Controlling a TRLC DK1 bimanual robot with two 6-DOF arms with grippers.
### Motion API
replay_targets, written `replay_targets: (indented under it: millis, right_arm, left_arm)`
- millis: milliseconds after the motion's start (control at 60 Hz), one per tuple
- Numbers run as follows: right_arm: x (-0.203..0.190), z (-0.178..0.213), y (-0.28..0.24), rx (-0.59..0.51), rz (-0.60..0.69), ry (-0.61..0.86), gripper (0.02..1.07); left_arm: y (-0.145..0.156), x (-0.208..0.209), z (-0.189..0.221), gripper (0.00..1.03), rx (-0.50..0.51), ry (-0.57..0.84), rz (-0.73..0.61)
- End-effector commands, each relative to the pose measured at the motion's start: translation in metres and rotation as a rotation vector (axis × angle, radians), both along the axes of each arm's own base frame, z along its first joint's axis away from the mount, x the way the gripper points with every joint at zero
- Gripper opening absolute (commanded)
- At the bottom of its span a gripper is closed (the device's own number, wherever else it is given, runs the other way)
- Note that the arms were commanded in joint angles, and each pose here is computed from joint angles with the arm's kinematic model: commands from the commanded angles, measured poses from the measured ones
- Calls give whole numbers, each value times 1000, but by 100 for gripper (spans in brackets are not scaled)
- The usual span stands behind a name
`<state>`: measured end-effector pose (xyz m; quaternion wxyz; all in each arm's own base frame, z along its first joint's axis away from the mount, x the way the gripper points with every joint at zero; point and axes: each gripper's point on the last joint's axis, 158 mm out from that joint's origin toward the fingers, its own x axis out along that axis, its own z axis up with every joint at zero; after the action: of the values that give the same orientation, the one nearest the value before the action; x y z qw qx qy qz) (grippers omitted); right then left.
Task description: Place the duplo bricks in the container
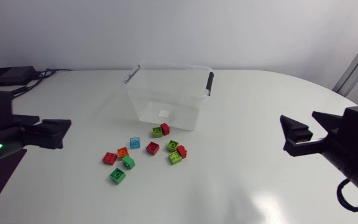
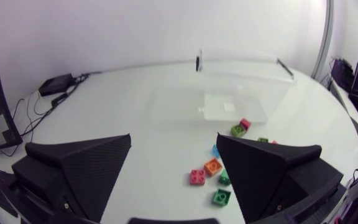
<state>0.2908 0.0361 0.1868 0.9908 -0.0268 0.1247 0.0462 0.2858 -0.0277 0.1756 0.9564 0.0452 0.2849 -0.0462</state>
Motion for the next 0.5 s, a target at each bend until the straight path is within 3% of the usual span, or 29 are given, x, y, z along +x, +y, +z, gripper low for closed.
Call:
replay_targets:
  millis: [0, 300, 483]
  right_arm:
    - [7, -5, 5, 30, -5, 53, 100]
    - [16, -54, 15, 26, 0, 305, 100]
    - [7, -87, 28, -25, 38, 473, 101]
  left_arm:
    - [-7, 11, -25, 96, 41, 147, -50]
    - [-55, 10, -119, 93, 105, 505, -218]
    - [-72, 0, -156, 93, 152, 652, -281]
